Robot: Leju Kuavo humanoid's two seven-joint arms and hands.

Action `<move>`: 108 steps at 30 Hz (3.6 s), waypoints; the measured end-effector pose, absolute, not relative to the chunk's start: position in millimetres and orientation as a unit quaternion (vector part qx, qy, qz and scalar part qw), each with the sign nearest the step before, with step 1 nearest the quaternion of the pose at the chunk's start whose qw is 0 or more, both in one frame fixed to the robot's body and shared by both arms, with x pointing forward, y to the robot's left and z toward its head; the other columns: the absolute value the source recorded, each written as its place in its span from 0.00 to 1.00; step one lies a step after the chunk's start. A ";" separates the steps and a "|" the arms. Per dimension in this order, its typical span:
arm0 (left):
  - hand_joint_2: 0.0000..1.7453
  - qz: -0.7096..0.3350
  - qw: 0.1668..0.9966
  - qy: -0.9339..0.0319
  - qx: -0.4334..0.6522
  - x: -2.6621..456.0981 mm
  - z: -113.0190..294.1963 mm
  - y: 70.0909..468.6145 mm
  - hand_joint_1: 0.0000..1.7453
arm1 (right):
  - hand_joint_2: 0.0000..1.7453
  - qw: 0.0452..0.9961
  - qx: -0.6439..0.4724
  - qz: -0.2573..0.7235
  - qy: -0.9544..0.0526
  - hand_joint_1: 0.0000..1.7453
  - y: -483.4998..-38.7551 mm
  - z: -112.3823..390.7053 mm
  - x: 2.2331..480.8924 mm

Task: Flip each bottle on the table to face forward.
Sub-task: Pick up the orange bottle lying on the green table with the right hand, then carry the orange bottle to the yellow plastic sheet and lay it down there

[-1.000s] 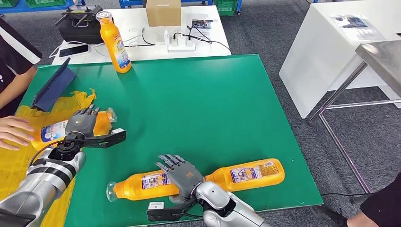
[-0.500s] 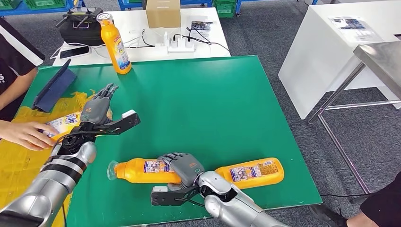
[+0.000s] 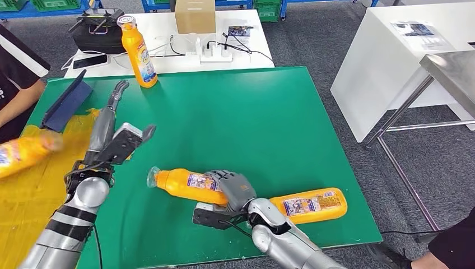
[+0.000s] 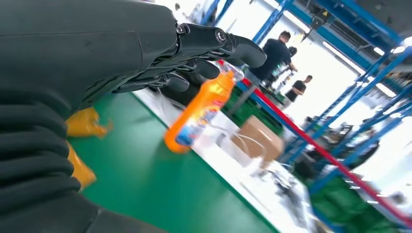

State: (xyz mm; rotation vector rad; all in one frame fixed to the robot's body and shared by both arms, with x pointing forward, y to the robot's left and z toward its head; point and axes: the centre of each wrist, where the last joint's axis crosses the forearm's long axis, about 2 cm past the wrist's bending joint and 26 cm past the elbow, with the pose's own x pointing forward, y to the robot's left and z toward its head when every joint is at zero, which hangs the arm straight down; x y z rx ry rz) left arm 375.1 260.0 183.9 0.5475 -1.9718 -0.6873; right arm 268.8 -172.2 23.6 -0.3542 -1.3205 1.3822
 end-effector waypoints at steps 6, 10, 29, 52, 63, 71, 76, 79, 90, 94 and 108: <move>1.00 -0.211 0.495 -0.835 0.120 345.9 186.5 264.6 0.00 | 1.00 0.582 -0.204 0.446 -0.648 1.00 -174.2 35.1 251.7; 1.00 -0.135 0.532 -0.836 -0.015 329.8 184.0 266.9 0.00 | 1.00 0.562 -0.247 0.293 -0.733 1.00 -181.1 55.6 242.4; 1.00 -0.152 0.534 -0.807 -0.202 326.5 185.9 236.7 0.00 | 1.00 0.380 -0.276 0.194 -0.861 1.00 -174.2 117.8 257.0; 1.00 -0.201 0.497 -0.791 -0.294 318.7 190.4 197.4 0.00 | 1.00 0.328 -0.215 0.328 -0.859 1.00 -121.1 114.6 274.5; 1.00 -0.185 0.511 -0.787 -0.292 319.7 189.4 190.0 0.82 | 1.00 0.300 -0.185 0.363 -0.863 1.00 -88.6 112.5 265.0; 1.00 -0.142 0.530 -0.788 -0.280 320.9 186.2 187.3 1.00 | 1.00 0.318 -0.164 0.360 -0.862 1.00 -78.9 113.4 264.2; 1.00 -0.131 0.533 -0.790 -0.274 319.0 183.8 186.1 1.00 | 1.00 0.330 -0.152 0.356 -0.861 1.00 -79.1 110.6 262.6; 1.00 -0.129 0.534 -0.790 -0.271 317.7 181.9 186.1 1.00 | 1.00 0.331 -0.150 0.357 -0.861 1.00 -78.8 109.3 260.9; 1.00 -0.133 0.529 -0.806 -0.228 315.0 179.2 185.9 1.00 | 1.00 0.339 -0.145 0.345 -0.863 0.00 -79.1 103.4 251.4; 1.00 -0.147 0.518 -0.836 -0.105 316.2 179.1 197.4 1.00 | 1.00 0.355 -0.136 0.327 -0.865 0.00 -82.5 102.2 232.8; 1.00 -0.346 0.420 -0.668 0.508 358.0 187.7 310.8 1.00 | 1.00 0.395 -0.181 0.300 -0.849 0.00 -165.2 130.2 204.3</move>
